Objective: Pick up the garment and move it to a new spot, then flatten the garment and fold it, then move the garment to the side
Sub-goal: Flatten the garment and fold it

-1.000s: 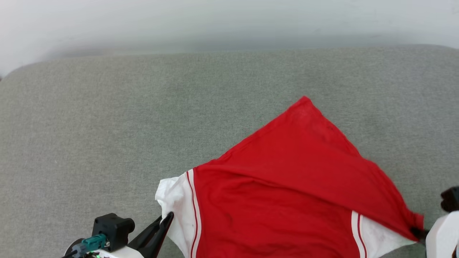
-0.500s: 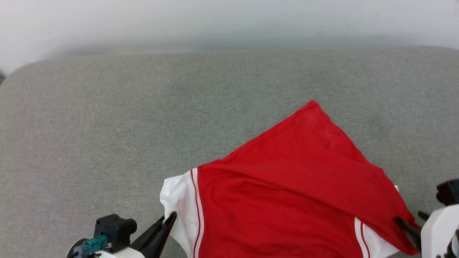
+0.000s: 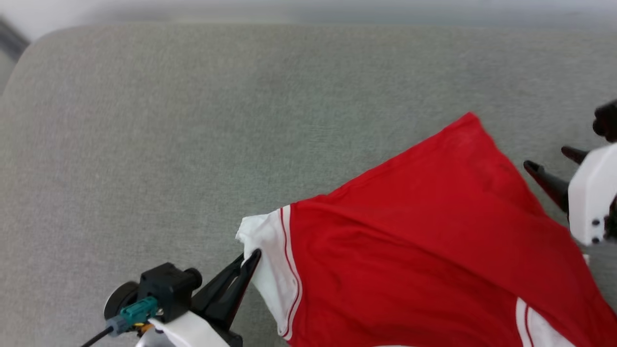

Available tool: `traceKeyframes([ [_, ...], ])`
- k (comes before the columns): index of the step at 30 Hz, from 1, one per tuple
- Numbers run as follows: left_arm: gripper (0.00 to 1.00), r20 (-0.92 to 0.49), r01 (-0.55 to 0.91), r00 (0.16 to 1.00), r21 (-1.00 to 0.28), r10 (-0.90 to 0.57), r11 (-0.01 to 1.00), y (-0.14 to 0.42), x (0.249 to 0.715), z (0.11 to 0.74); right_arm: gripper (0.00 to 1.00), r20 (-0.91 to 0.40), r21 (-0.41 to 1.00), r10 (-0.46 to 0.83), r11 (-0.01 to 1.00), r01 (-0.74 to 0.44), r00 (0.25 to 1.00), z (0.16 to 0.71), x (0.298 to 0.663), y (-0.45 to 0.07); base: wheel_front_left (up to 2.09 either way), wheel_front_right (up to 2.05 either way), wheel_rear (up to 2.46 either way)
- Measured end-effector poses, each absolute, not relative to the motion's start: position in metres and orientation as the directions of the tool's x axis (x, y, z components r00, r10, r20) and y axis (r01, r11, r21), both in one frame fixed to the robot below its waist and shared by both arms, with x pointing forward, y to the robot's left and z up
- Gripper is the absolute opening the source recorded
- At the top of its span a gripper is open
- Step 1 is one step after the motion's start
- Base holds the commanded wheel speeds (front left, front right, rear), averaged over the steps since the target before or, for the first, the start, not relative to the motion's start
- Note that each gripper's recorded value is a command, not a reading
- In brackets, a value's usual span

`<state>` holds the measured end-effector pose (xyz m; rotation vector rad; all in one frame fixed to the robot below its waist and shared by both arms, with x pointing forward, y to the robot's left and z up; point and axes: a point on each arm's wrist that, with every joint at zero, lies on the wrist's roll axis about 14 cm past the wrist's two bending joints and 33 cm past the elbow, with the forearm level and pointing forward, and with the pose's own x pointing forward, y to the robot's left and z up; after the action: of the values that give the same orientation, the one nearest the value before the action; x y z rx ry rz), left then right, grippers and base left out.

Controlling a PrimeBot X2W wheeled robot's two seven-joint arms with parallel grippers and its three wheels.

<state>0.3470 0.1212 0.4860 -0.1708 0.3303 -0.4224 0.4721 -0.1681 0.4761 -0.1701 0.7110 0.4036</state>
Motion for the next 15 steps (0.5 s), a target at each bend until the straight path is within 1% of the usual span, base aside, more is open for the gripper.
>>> traceKeyframes([
  [4,0.0,-0.289,0.364,0.861,-0.227,-0.419,0.903,0.123,0.355,0.479,1.0,-0.722,-0.022,0.295,0.894,-0.447,0.626,0.455,0.505,-0.152,0.0,0.0,0.0],
  [8,0.0,-0.311,0.339,0.861,-0.235,-0.401,0.911,0.127,0.356,0.469,1.0,-0.755,-0.019,0.301,0.878,-0.479,0.583,0.434,0.534,-0.133,0.0,0.0,0.0],
  [15,0.0,-0.338,0.277,0.875,-0.237,-0.346,0.931,0.138,0.358,0.456,1.0,-0.849,-0.025,0.262,0.848,-0.529,0.46,0.381,0.554,-0.115,0.0,0.0,0.0],
])
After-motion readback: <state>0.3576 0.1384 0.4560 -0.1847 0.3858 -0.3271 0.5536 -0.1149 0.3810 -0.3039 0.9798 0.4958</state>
